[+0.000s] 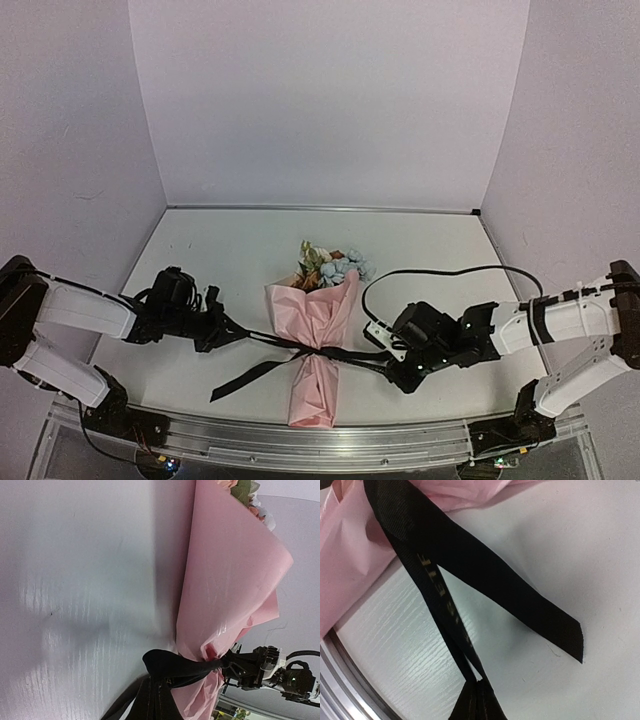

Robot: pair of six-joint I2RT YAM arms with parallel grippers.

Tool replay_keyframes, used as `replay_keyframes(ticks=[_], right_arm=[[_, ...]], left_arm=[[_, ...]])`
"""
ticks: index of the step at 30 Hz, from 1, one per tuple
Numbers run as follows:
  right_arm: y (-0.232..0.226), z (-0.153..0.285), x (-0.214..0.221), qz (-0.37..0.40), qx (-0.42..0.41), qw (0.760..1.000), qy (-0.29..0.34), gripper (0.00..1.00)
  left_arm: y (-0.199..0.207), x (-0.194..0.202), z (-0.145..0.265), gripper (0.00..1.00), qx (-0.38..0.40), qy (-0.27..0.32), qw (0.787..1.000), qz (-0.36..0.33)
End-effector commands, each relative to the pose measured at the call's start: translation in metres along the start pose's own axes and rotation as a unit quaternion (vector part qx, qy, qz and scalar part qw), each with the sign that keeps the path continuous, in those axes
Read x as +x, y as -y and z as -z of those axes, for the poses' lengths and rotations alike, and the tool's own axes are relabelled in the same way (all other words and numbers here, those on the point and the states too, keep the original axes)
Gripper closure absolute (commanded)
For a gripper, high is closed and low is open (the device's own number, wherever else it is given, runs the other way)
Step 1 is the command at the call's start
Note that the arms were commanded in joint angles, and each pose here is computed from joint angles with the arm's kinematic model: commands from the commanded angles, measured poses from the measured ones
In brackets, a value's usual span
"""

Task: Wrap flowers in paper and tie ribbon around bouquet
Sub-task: Tie the half-tied ribbon around the folded bouquet.

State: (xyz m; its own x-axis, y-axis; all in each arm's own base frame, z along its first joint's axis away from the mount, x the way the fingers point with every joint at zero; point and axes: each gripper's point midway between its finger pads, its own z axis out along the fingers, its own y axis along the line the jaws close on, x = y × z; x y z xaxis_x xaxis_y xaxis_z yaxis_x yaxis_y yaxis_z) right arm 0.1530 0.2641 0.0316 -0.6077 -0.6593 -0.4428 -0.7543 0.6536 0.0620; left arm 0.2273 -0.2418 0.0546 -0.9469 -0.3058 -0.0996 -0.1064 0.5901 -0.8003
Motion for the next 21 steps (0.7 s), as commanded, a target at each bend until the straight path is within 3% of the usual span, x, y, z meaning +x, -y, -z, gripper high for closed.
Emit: replay_keyframes(ticks=[1,3,7,10,15,16,17,18,21], right_arm=[[0.011,0.019,0.047,-0.042,0.027,0.992,-0.117,0.83],[0.004,0.027,0.035,-0.057,0.011,0.993,-0.105,0.70],[-0.002,0.041,0.016,-0.081,-0.002,0.993,-0.084,0.51],[0.001,0.051,0.004,-0.099,0.008,0.994,-0.056,0.37],[0.024,0.071,-0.012,-0.136,0.055,0.989,0.003,0.08],[0.030,0.076,-0.014,-0.147,0.064,0.987,0.014,0.03],[0.035,0.080,-0.016,-0.161,0.071,0.984,0.023,0.02],[0.040,0.084,-0.018,-0.174,0.075,0.982,0.028,0.02],[0.050,0.095,-0.020,-0.224,0.073,0.971,0.037,0.02]], left_arm=[[0.002,-0.025,0.009,0.95,-0.048,0.052,0.996,-0.053],[0.010,-0.024,0.010,0.86,-0.049,0.049,0.995,-0.072],[0.026,-0.022,0.012,0.56,-0.048,0.051,0.992,-0.106],[0.041,-0.024,0.019,0.39,-0.051,0.066,0.987,-0.135],[0.075,-0.042,0.042,0.26,-0.035,0.119,0.974,-0.189],[0.083,-0.046,0.047,0.18,-0.032,0.129,0.970,-0.203],[0.091,-0.049,0.051,0.05,-0.029,0.138,0.966,-0.216],[0.096,-0.052,0.055,0.01,-0.027,0.146,0.962,-0.228],[0.117,-0.061,0.067,0.00,-0.016,0.170,0.952,-0.255]])
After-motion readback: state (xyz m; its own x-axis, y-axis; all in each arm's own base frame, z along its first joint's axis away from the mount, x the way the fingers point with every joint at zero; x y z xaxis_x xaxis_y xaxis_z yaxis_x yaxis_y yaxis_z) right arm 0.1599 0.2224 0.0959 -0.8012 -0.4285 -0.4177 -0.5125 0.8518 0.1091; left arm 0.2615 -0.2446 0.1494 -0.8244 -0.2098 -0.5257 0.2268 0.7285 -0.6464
